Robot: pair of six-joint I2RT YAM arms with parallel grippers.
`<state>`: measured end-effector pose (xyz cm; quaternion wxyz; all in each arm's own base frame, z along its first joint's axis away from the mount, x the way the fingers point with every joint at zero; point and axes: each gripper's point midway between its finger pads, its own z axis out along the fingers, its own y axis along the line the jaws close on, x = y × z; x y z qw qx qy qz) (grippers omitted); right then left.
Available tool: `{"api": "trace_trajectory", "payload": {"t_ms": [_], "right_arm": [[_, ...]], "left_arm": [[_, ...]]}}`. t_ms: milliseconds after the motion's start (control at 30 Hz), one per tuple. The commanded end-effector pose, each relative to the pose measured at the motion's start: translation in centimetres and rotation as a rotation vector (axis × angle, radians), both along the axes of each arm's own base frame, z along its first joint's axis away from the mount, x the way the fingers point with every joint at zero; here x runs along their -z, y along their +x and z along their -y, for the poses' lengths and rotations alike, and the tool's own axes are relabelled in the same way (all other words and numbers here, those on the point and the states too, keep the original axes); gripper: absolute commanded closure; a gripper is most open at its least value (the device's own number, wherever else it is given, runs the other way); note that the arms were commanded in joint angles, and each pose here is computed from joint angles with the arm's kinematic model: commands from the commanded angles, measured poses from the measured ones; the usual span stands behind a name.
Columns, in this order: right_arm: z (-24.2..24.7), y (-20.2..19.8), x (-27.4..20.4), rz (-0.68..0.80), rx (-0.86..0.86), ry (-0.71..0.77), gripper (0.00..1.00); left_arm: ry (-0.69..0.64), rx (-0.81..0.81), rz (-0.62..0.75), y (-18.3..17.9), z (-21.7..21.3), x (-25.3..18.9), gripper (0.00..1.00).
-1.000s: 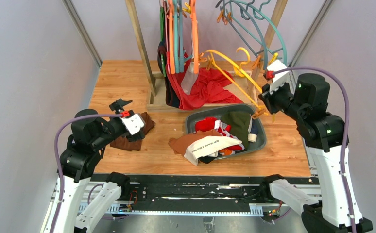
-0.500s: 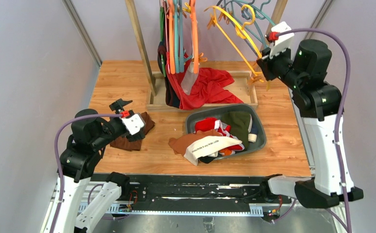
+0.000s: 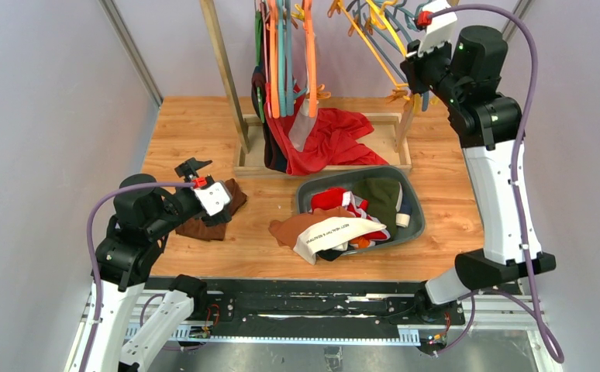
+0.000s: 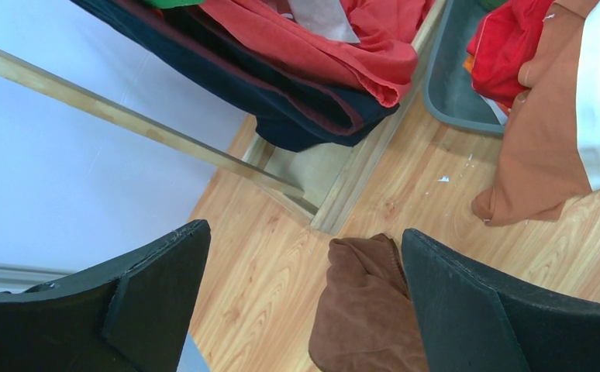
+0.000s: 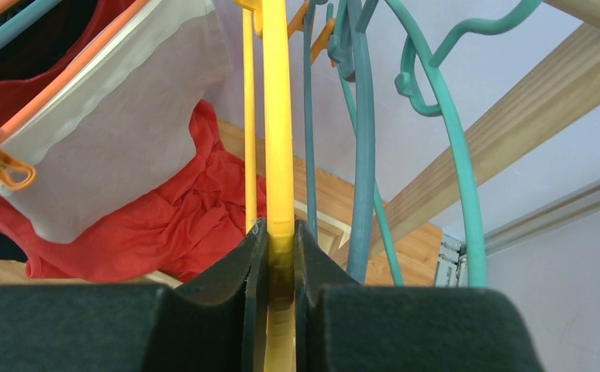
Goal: Remove the underwear clipped to the hanger
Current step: Place the hanger at the clothesline.
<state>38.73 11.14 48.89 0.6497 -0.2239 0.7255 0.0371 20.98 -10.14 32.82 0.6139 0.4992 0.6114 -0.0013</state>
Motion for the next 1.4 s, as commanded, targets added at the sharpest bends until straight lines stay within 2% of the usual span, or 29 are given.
{"api": "trace_trajectory", "payload": {"t_ms": [0,500,967,1067,1300,1367], "right_arm": [[-0.5,0.9,-3.3,0.094,0.020,0.059,0.99],[-1.9,4.8,-1.0,0.043,0.039,0.034,0.99],[-2.2,4.3,0.9,0.012,0.016,0.005,0.99],[-2.2,4.0,1.1,0.010,0.011,-0.006,0.91],[-2.2,1.9,0.5,0.021,-0.032,-0.013,0.47],[-2.2,0.7,-0.2,0.038,-0.052,-0.010,0.39]], "left_arm": [[-0.013,0.019,0.025,0.0,0.4,-0.6,0.02],[-0.007,0.027,0.022,-0.3,0.4,-0.3,0.02],[-0.006,0.040,0.006,-0.3,0.6,0.4,0.02],[-0.003,0.040,-0.001,-0.2,0.6,0.9,0.02],[0.004,0.041,-0.039,0.2,0.8,2.5,0.02],[0.005,0.042,-0.052,0.3,0.9,3.1,0.02]]}}
